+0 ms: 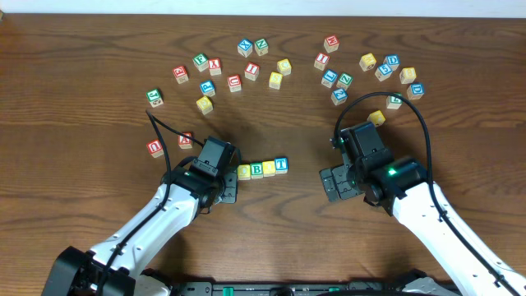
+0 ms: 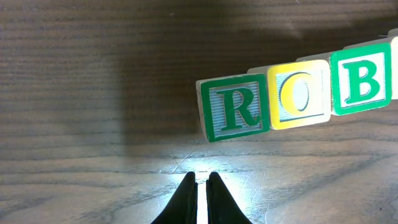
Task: Spell out ROBOT
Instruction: 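Push the R block against the O with the left gripper tips, then nudge the R and O blocks straight with the left gripper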
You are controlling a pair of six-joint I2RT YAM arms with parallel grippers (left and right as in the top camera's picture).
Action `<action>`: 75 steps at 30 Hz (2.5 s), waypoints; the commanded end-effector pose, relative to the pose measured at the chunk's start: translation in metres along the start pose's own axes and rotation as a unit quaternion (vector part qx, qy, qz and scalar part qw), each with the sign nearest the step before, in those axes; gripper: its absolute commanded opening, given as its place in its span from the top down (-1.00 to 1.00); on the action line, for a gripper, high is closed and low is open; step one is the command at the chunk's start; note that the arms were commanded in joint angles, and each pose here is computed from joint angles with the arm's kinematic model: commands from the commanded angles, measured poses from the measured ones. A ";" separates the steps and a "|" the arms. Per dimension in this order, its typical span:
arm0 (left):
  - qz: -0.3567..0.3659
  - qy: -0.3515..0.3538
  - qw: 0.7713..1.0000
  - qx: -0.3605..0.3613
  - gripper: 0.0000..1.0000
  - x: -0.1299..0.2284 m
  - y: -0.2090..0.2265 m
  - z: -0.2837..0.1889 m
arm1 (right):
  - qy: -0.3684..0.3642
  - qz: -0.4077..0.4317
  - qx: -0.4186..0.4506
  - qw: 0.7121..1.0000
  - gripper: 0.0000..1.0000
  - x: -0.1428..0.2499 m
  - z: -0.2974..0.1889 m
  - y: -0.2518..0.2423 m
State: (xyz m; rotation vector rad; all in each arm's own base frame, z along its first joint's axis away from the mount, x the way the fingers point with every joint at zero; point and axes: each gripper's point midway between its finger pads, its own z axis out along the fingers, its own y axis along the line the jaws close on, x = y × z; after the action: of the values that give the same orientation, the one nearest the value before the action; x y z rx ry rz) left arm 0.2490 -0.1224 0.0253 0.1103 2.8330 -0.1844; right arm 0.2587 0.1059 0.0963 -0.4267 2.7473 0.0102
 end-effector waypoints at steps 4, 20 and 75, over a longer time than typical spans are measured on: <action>0.004 -0.006 1.000 0.002 0.85 -0.001 -0.001 -0.001 | 0.004 0.006 0.006 1.000 -0.98 0.002 0.003 -0.002; 0.004 0.016 1.000 0.008 0.85 0.015 0.001 0.005 | 0.004 0.006 0.006 1.000 -0.99 0.002 0.003 -0.002; 0.017 0.007 0.999 0.035 0.85 0.008 -0.010 0.010 | 0.004 0.006 0.006 1.000 -0.98 0.002 0.003 -0.002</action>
State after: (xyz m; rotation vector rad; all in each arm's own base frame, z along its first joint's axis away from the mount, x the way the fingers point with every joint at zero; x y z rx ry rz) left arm 0.2467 -0.1352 0.0141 0.1613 2.8327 -0.2847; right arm 0.2587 0.1060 0.0963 -0.4268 2.7474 0.0107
